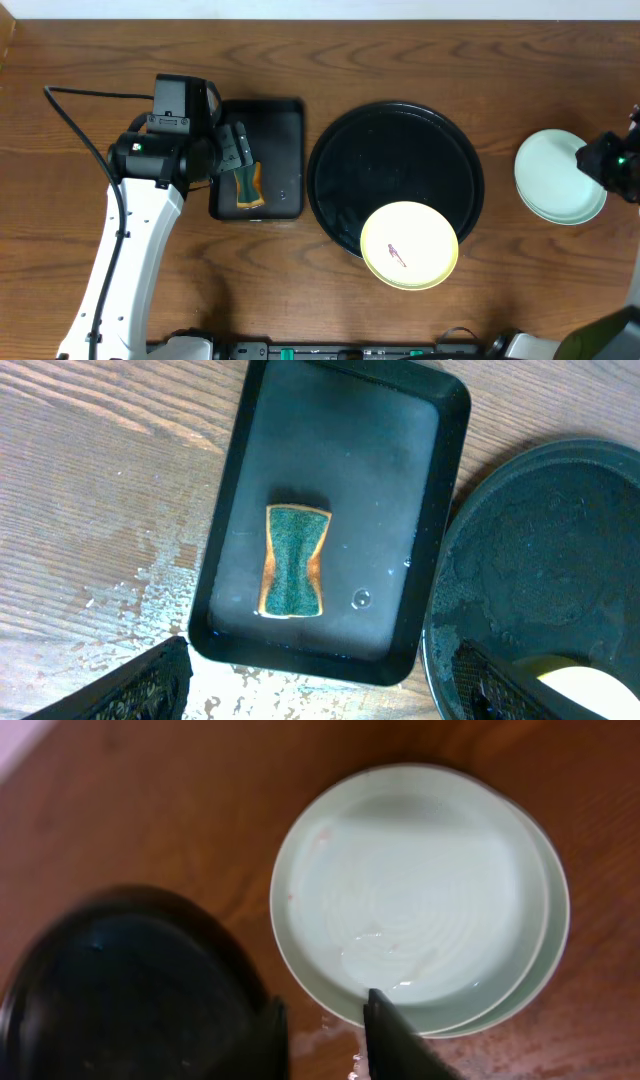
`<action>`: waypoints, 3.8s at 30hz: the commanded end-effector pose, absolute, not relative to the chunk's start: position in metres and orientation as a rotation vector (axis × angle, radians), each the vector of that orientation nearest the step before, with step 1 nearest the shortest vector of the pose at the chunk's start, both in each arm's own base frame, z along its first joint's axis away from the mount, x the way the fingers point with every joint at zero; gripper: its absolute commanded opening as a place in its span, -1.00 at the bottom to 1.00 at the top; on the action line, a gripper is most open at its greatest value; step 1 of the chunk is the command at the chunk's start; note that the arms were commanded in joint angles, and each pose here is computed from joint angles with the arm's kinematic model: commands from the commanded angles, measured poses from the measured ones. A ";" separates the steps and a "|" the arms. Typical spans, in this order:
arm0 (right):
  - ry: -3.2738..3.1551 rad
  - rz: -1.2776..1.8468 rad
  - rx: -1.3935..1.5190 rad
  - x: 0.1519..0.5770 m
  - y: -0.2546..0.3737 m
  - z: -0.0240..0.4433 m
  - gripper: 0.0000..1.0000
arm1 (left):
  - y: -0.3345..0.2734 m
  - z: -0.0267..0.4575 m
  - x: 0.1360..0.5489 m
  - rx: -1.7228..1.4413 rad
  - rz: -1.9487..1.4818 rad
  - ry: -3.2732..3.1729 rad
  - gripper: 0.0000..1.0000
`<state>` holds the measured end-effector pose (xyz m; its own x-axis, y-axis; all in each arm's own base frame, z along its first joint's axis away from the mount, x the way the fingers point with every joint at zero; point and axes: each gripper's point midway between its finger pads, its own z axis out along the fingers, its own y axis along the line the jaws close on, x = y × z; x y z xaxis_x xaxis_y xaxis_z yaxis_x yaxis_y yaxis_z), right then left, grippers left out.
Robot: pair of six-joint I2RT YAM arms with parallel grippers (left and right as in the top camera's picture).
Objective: Clean dirty plates on tray and stack at the side
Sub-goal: 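Move the right gripper back and grip the yellow plate rim, then grasp the sponge on the black tray with the left gripper and lift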
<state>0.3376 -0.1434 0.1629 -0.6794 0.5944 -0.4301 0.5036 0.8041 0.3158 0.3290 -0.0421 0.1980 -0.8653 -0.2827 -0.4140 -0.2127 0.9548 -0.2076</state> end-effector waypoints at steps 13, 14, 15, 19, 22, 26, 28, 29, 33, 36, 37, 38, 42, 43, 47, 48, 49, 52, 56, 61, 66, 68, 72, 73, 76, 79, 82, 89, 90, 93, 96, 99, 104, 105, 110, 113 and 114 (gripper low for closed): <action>2.969 0.573 0.168 0.285 0.017 0.106 -0.21 | -0.041 0.203 0.331 -0.353 -0.213 2.642 0.69; 3.033 0.500 0.173 0.274 0.018 0.096 -0.21 | -0.041 0.203 0.331 -0.353 -0.213 2.642 0.68; 3.059 0.477 0.165 0.269 0.021 0.090 -0.21 | -0.041 0.203 0.331 -0.353 -0.213 2.642 0.68; 3.129 0.485 0.068 0.248 0.047 0.066 -0.20 | -0.041 0.203 0.331 -0.353 -0.213 2.642 0.69; 3.139 0.439 0.056 0.240 0.058 0.043 -0.17 | -0.041 0.203 0.331 -0.353 -0.213 2.642 0.68; 3.097 0.359 0.099 0.244 0.057 0.020 -0.36 | -0.041 0.203 0.331 -0.353 -0.213 2.642 0.69; 3.078 0.361 0.120 0.244 0.057 0.012 -0.42 | -0.041 0.203 0.331 -0.353 -0.213 2.642 0.68; 3.075 0.354 0.130 0.244 0.056 0.009 -0.50 | -0.041 0.203 0.331 -0.353 -0.213 2.642 0.68; 3.054 0.348 0.131 0.247 0.056 0.006 -0.97 | -0.041 0.203 0.331 -0.353 -0.213 2.642 0.68; 2.980 0.388 0.113 0.265 0.061 0.013 -0.98 | -0.041 0.203 0.331 -0.353 -0.213 2.642 0.68; 2.946 0.403 0.103 0.274 0.063 0.016 -0.98 | -0.041 0.203 0.331 -0.353 -0.213 2.642 0.68; 2.902 0.422 0.091 0.285 0.066 0.022 -0.97 | -0.041 0.203 0.331 -0.353 -0.213 2.642 0.69; 2.675 0.422 -0.024 0.338 0.071 0.046 -0.97 | -0.041 0.203 0.331 -0.353 -0.213 2.642 0.68; 2.640 0.411 -0.051 0.345 0.071 0.049 -0.98 | -0.041 0.203 0.331 -0.353 -0.213 2.642 0.69; 2.577 0.346 -0.019 0.363 0.064 0.053 -0.97 | -0.041 0.203 0.331 -0.353 -0.213 2.642 0.68; 2.590 0.359 0.050 0.362 0.063 0.051 -0.98 | -0.041 0.203 0.331 -0.353 -0.213 2.642 0.68; 2.603 0.375 0.097 0.360 0.064 0.048 -0.97 | -0.041 0.203 0.331 -0.353 -0.213 2.642 0.68; 2.648 0.434 0.201 0.352 0.073 0.042 -0.92 | -0.041 0.203 0.331 -0.353 -0.213 2.642 0.68; 2.653 0.486 0.249 0.347 0.083 0.048 -0.24 | -0.041 0.203 0.331 -0.353 -0.213 2.642 0.68; 2.606 0.489 0.157 0.362 0.084 0.086 -0.22 | -0.041 0.203 0.331 -0.353 -0.213 2.642 0.69; 2.612 0.412 -0.152 0.374 0.083 0.149 -0.30 | -0.041 0.203 0.331 -0.354 -0.212 2.642 0.68; 2.616 0.399 -0.181 0.377 0.083 0.163 -0.29 | -0.041 0.203 0.331 -0.353 -0.213 2.642 0.68; 2.614 0.391 -0.146 0.380 0.081 0.174 -0.13 | -0.041 0.203 0.331 -0.354 -0.213 2.642 0.68; 2.617 0.397 -0.125 0.380 0.081 0.173 -0.11 | -0.041 0.203 0.331 -0.354 -0.214 2.642 0.68; 2.625 0.405 -0.092 0.381 0.081 0.171 -0.02 | -0.042 0.200 0.326 -0.356 -0.217 2.666 0.68; 2.624 0.406 -0.090 0.382 0.081 0.170 0.01 | -0.045 0.197 0.338 -0.345 -0.226 2.640 0.66; 2.627 0.407 -0.094 0.381 0.082 0.170 0.05 | -0.054 0.169 0.345 -0.319 -0.220 2.697 0.34; 2.628 0.408 -0.093 0.381 0.082 0.170 0.10 | -0.047 0.081 0.362 -0.323 0.001 2.869 0.23; 2.630 0.408 -0.093 0.381 0.082 0.170 0.09 | -0.047 0.070 0.365 -0.326 0.009 2.882 0.20; 2.638 0.408 -0.092 0.379 0.082 0.169 0.11 | -0.048 0.037 0.368 -0.330 0.025 2.943 -0.03; 2.651 0.408 -0.090 0.376 0.082 0.167 0.11 | -0.048 0.013 0.364 -0.333 0.049 3.002 -0.27; 2.659 0.408 -0.088 0.374 0.081 0.166 0.11 | -0.047 0.001 0.361 -0.335 0.063 3.034 -0.63; 2.659 0.408 -0.088 0.374 0.081 0.166 0.06 | -0.053 0.010 0.366 -0.300 0.012 3.020 -0.85; 2.659 0.408 -0.088 0.374 0.081 0.166 0.05 | -0.057 0.015 0.367 -0.271 -0.017 3.017 -0.85; 2.659 0.407 -0.089 0.374 0.081 0.166 0.02 | -0.061 0.058 0.376 -0.242 -0.069 2.934 -0.21; 2.661 0.407 -0.089 0.374 0.081 0.166 0.01 | -0.062 0.071 0.364 -0.253 -0.092 2.951 0.07; 2.660 0.407 -0.089 0.374 0.081 0.166 0.01 | -0.061 0.071 0.358 -0.268 -0.086 2.970 0.08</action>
